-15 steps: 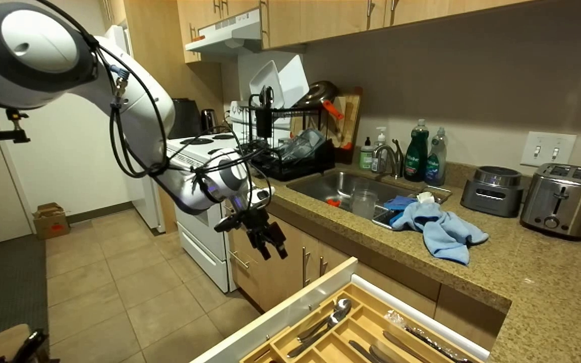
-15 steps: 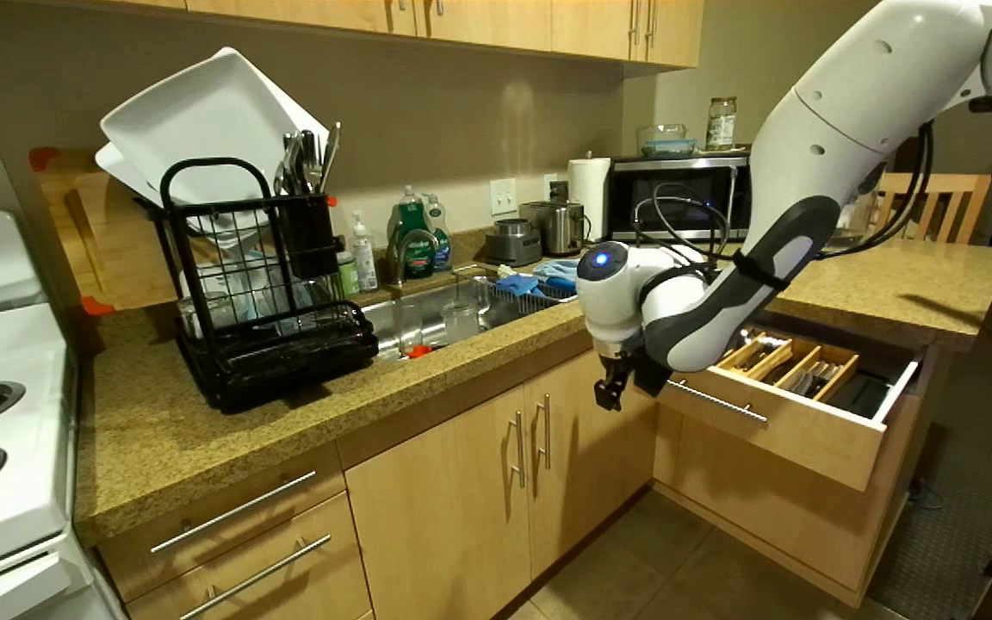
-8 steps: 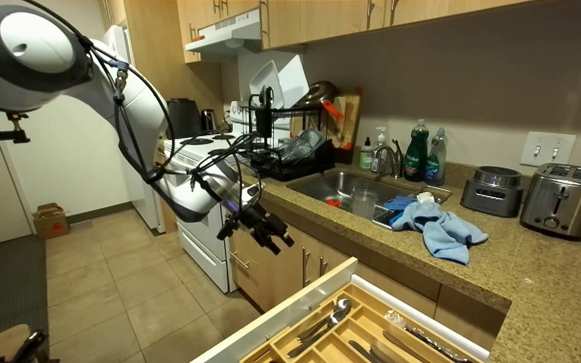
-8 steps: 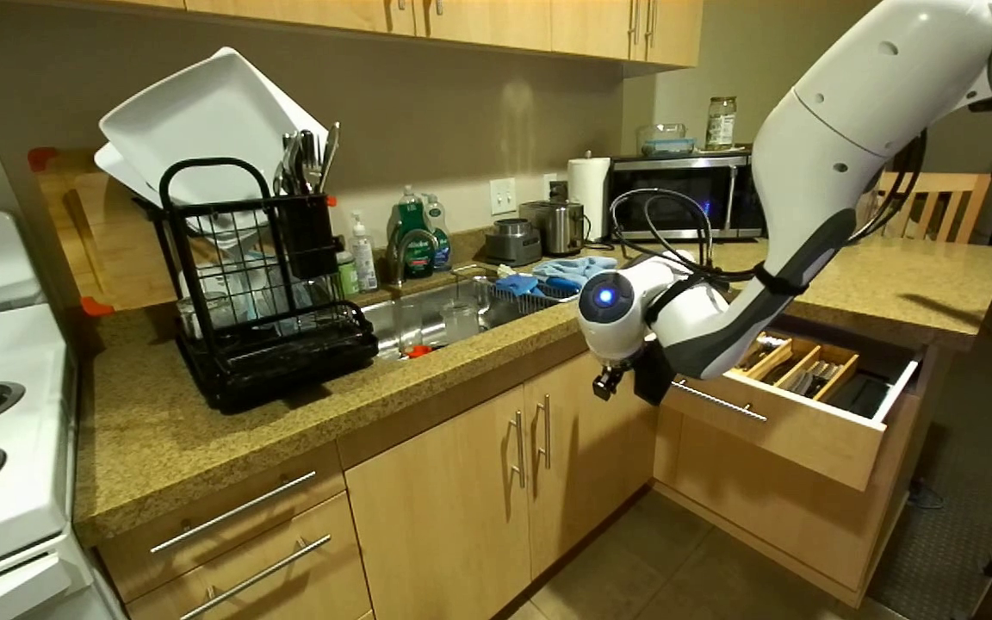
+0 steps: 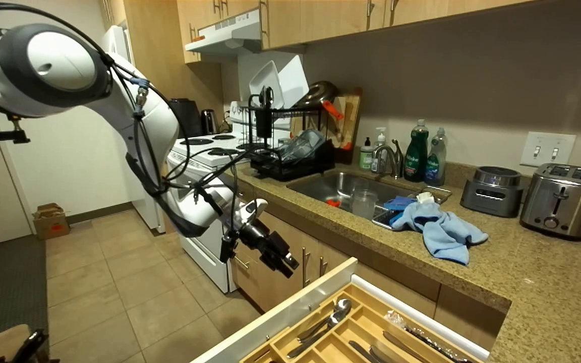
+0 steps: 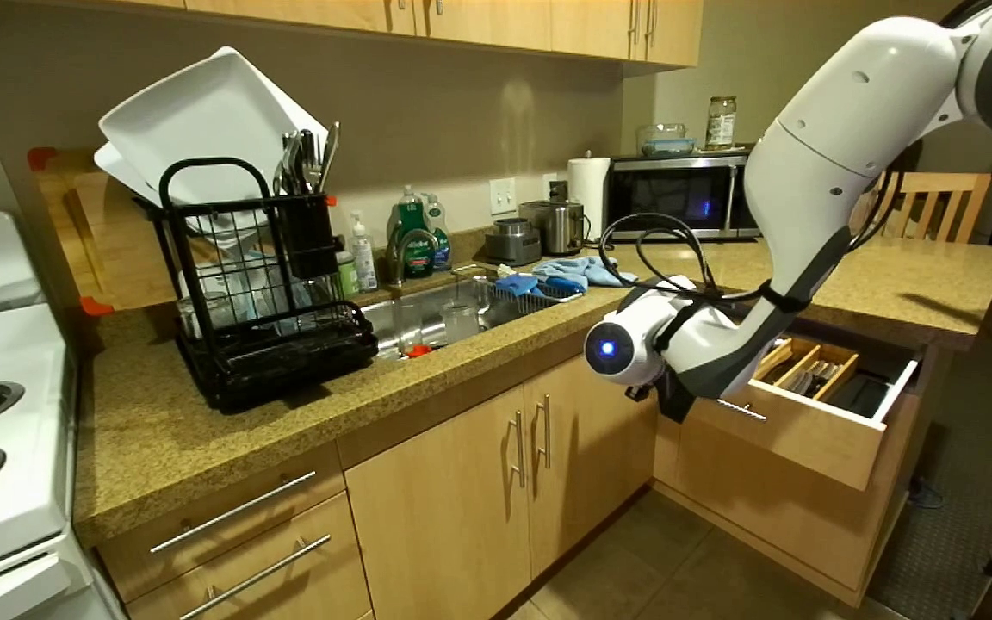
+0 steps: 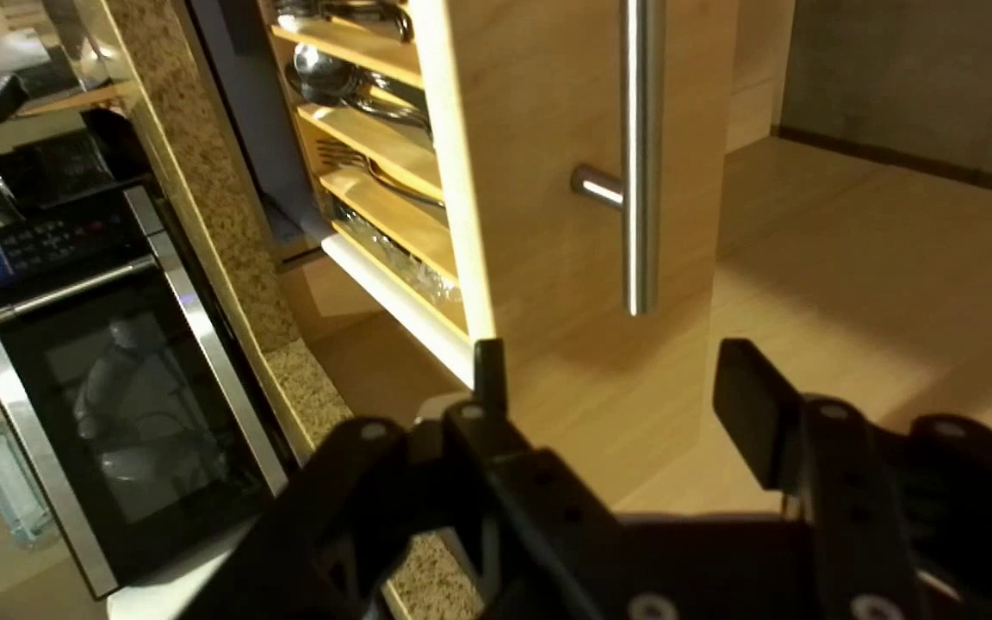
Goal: Push closed the open top drawer
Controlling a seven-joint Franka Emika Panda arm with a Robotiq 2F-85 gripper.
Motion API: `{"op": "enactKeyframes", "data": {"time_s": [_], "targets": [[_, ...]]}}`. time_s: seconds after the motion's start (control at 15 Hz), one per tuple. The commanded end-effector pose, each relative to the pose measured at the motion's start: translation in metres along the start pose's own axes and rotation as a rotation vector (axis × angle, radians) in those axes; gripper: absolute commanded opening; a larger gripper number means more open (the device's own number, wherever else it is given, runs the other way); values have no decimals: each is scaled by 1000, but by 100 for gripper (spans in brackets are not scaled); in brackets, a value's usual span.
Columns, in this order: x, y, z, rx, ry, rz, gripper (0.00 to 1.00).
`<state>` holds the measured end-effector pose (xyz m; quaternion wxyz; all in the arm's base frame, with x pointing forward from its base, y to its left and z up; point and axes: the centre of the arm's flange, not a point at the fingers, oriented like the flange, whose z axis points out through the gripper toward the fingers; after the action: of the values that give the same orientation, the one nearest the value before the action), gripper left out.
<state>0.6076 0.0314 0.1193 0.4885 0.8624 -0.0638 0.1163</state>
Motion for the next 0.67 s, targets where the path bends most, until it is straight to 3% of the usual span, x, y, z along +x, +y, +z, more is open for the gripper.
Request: {"op": "enactKeyframes", "data": {"time_s": [0.0, 0.33, 0.6], "targets": [[-12, -6, 8, -39, -40, 7, 34], [-17, -8, 18, -90, -90, 12, 2], [-20, -6, 36, -120, -137, 18, 0]]}}
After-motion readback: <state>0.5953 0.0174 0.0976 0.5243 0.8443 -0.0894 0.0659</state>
